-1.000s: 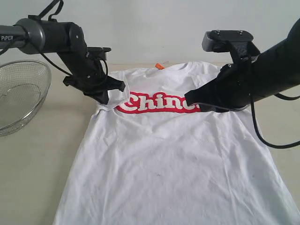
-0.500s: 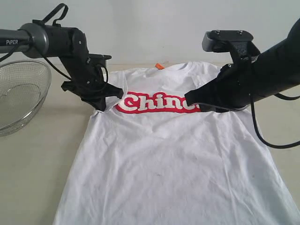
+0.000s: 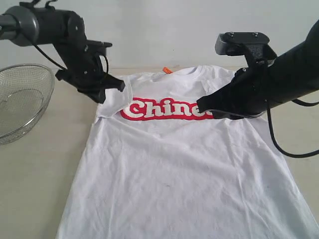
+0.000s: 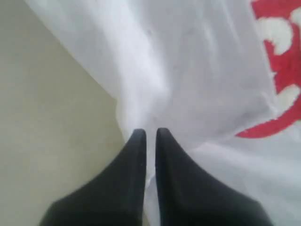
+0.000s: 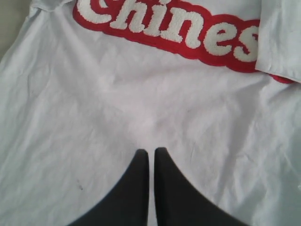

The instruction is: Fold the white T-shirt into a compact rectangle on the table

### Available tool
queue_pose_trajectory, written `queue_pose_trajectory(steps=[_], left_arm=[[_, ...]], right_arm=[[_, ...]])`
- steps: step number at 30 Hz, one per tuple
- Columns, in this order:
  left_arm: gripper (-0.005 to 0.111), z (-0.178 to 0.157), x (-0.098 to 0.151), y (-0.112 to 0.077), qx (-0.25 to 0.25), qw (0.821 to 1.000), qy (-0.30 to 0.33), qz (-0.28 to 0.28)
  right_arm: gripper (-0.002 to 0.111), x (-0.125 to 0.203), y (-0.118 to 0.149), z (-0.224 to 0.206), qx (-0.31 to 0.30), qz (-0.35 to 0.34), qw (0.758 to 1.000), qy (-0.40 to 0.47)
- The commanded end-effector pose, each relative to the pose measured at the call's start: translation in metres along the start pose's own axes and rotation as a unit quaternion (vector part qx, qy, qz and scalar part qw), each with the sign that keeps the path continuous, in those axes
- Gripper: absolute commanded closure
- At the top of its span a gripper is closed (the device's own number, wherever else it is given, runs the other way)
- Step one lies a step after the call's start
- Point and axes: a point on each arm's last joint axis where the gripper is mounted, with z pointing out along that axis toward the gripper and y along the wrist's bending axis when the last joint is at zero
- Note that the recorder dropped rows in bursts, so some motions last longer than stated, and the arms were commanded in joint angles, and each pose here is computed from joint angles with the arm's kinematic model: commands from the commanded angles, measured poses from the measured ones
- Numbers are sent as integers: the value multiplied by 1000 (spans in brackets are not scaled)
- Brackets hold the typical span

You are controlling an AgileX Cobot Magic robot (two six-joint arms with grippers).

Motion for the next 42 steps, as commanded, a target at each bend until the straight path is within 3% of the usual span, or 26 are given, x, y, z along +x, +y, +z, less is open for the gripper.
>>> queue_pose_trajectory(steps=[1,10,15,19,24,26,30,32,36,42], left_arm=[[102,-56,-3,1,6,1000,-25,7],[102,-113,63,-4,153,986,-57,-22],[102,-148,108,-10,165,983,-81,-13],[102,-169,153,-15,171,984,-52,-1],[96,-161,201,-18,175,984,29,9],[86,-155,218,-19,180,982,62,6],[56,-139,251,-20,180,977,113,-23],[52,-133,266,-21,179,974,134,-31],[54,-121,286,-19,163,976,138,-47],[54,-114,293,-20,162,975,140,-60]], right_arm=[[108,1,-4,-4,4,5,1000,0],[108,13,-49,-26,-26,114,991,64],[108,20,-60,-62,-32,137,987,71],[108,27,-57,-83,-16,147,985,91],[106,42,-57,-89,6,171,970,175],[95,47,-56,-91,8,175,964,199],[62,54,-56,-95,23,195,951,239],[53,60,-59,-100,62,204,946,245],[53,88,-64,-102,119,208,929,281],[53,140,-56,-79,100,242,915,307]])
